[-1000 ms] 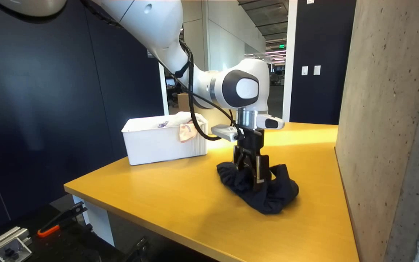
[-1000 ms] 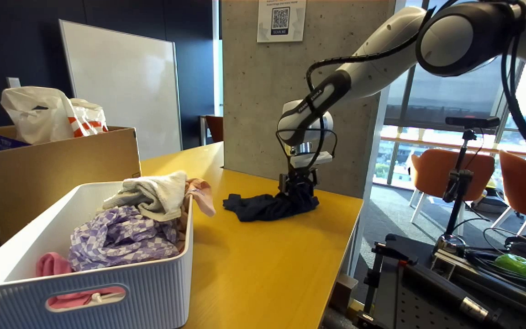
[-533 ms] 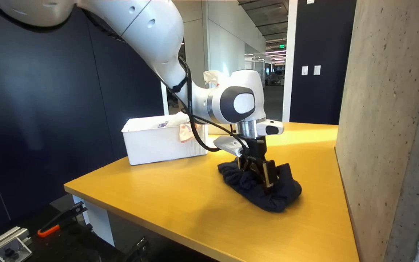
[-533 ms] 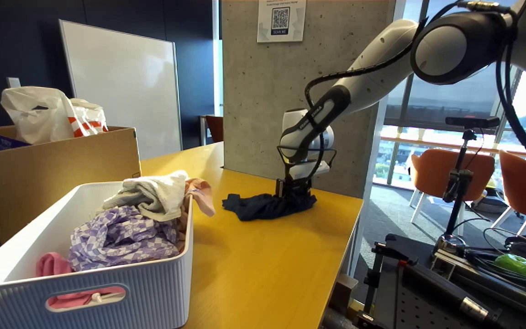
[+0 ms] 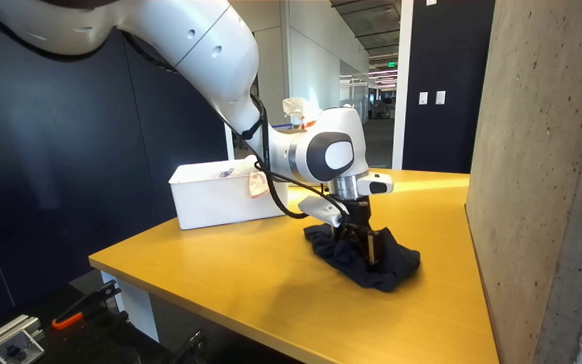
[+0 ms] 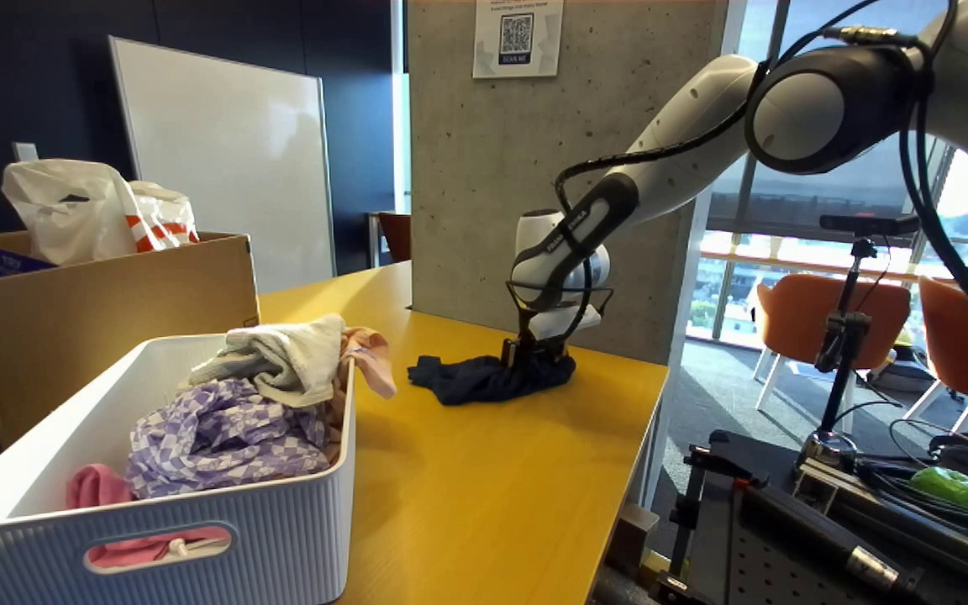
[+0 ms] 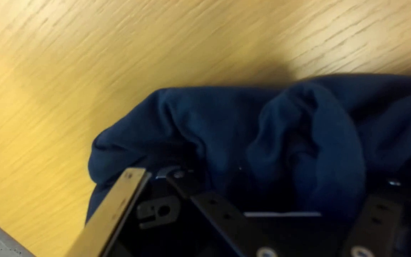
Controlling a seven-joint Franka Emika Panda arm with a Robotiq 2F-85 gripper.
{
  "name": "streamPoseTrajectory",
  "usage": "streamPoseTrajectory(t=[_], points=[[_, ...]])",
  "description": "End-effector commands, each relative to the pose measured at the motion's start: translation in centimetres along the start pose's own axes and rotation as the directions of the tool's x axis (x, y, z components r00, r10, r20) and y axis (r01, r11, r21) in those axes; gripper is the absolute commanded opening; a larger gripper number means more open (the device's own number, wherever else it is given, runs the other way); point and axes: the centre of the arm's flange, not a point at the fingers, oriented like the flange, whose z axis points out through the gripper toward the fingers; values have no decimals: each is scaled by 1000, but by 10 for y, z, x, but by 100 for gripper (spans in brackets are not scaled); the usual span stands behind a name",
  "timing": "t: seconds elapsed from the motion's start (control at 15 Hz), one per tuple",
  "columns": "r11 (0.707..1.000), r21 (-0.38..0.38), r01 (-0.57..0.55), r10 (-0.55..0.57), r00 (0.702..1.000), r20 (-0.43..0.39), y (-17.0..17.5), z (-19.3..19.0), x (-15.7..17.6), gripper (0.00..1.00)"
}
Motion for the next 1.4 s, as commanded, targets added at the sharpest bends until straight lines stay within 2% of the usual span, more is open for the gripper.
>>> streamPoseTrajectory(t=[0.0,0.4,0.53,0.73,1.07,1.33], points=[[1000,21,21,-21,1000,-20,-3,3,5,43],[999,38,22,-21,1000,-15,-6,-2,6,2],[999,39,22,-21,1000,-19,-9,-12,2,5],[999,36,19,-17,999,-51,-15,-51,-6,0],[999,34,11,-6,989,-150,-36,-155,1,2],[999,37,11,0,963,-270,-60,-254,-3,2]])
